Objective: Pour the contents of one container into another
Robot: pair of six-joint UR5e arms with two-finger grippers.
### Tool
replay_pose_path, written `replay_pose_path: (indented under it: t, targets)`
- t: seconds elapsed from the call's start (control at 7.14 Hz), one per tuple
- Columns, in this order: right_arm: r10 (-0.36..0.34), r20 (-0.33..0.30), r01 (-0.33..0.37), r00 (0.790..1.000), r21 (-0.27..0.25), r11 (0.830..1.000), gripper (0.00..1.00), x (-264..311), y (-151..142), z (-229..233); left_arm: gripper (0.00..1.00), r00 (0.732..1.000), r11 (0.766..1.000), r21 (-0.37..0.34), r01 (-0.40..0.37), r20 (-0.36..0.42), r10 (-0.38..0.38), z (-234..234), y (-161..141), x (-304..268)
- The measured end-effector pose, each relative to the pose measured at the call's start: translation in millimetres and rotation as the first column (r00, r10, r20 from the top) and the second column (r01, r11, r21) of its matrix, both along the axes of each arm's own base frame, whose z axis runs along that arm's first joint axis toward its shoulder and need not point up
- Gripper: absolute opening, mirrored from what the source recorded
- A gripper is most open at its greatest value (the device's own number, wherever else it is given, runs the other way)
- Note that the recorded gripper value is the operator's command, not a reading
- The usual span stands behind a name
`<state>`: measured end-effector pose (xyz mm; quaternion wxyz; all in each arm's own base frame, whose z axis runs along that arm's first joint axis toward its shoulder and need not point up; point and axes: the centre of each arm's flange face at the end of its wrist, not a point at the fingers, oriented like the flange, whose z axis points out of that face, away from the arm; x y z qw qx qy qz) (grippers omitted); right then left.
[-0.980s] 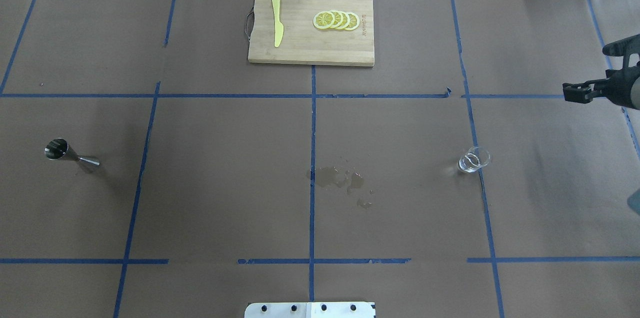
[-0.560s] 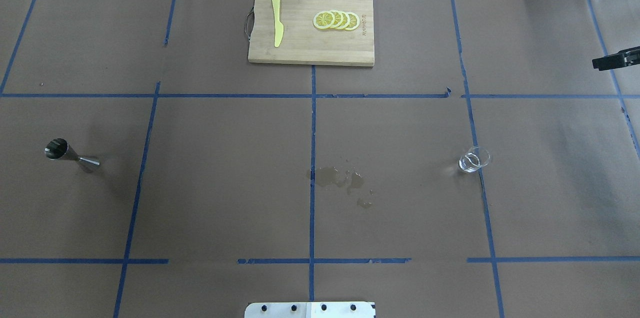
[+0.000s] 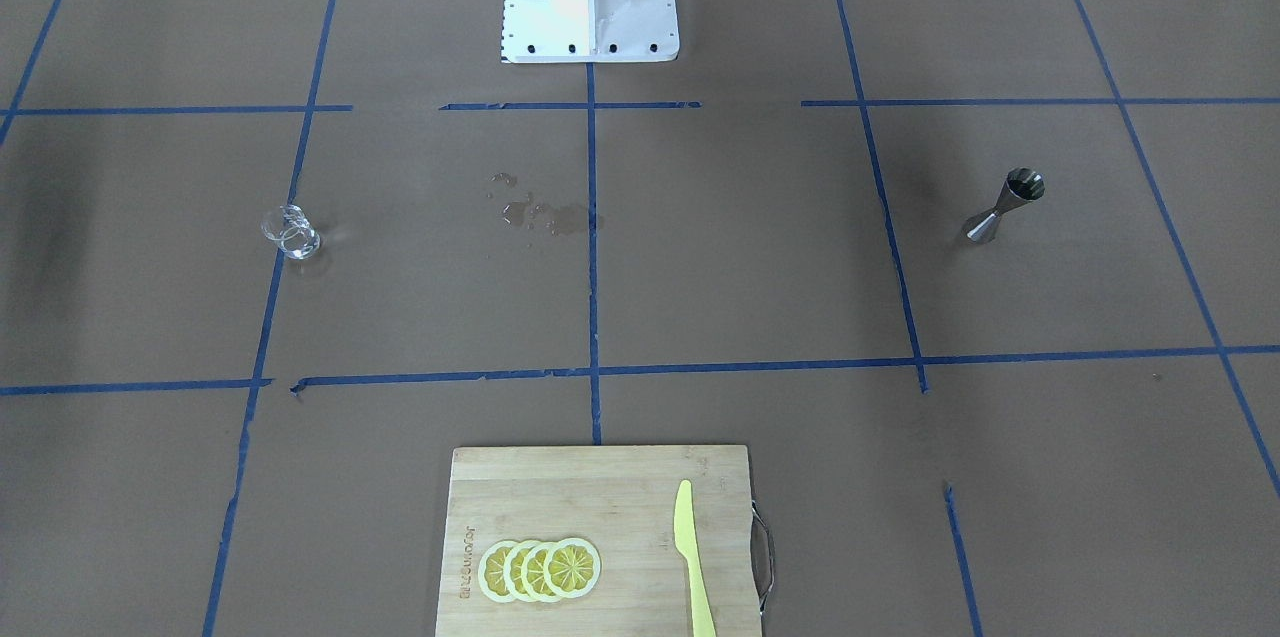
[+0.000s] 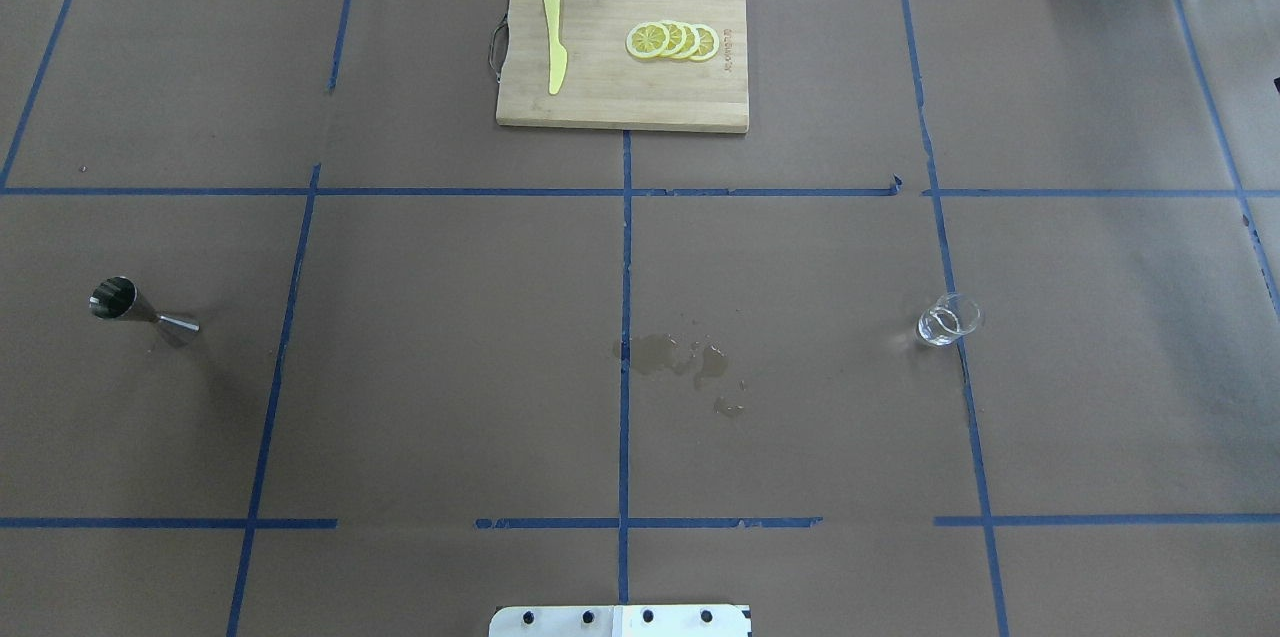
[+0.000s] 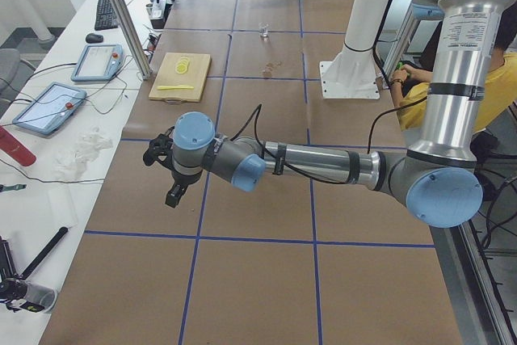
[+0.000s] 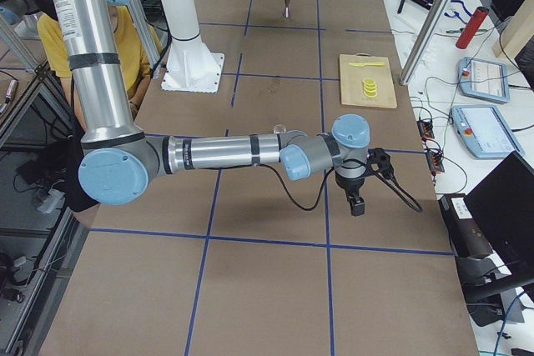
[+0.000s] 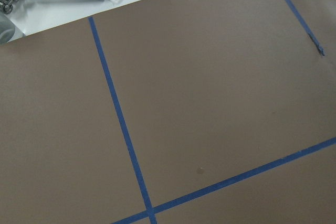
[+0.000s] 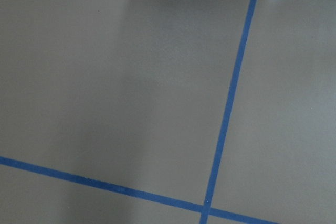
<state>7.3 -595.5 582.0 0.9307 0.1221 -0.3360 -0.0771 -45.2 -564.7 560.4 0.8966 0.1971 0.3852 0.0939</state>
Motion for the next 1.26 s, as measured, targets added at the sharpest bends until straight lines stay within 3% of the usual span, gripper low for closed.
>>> replay_pose_path:
  t: [0.42, 0.7, 0.98, 1.26]
  targets:
    - [-0.016, -0.01, 0.014, 1.0, -0.128, 0.992, 1.0, 16.7, 9.1, 20.0, 1.0, 1.0, 0.993, -0.113, -0.019, 0.01, 0.02, -2.3, 4.3, 2.0]
    - [-0.008, -0.017, 0.005, 1.0, -0.164, 0.986, 1.0, 16.8, 16.4, 33.6, 1.0, 0.999, 0.982, -0.186, -0.032, -0.02, 0.029, 21.3, 46.8, -0.8]
    - [-0.011, -0.019, 0.007, 1.0, -0.196, 0.981, 1.0, 2.5, 19.1, 41.9, 1.0, 0.999, 0.991, -0.128, -0.035, -0.019, 0.033, 16.1, 57.4, -1.2]
    - [-0.049, -0.023, 0.043, 0.999, -0.203, 0.978, 1.0, -23.0, 19.1, 43.8, 1.0, 0.999, 0.996, -0.09, -0.017, 0.036, 0.02, 12.7, 52.8, -4.0]
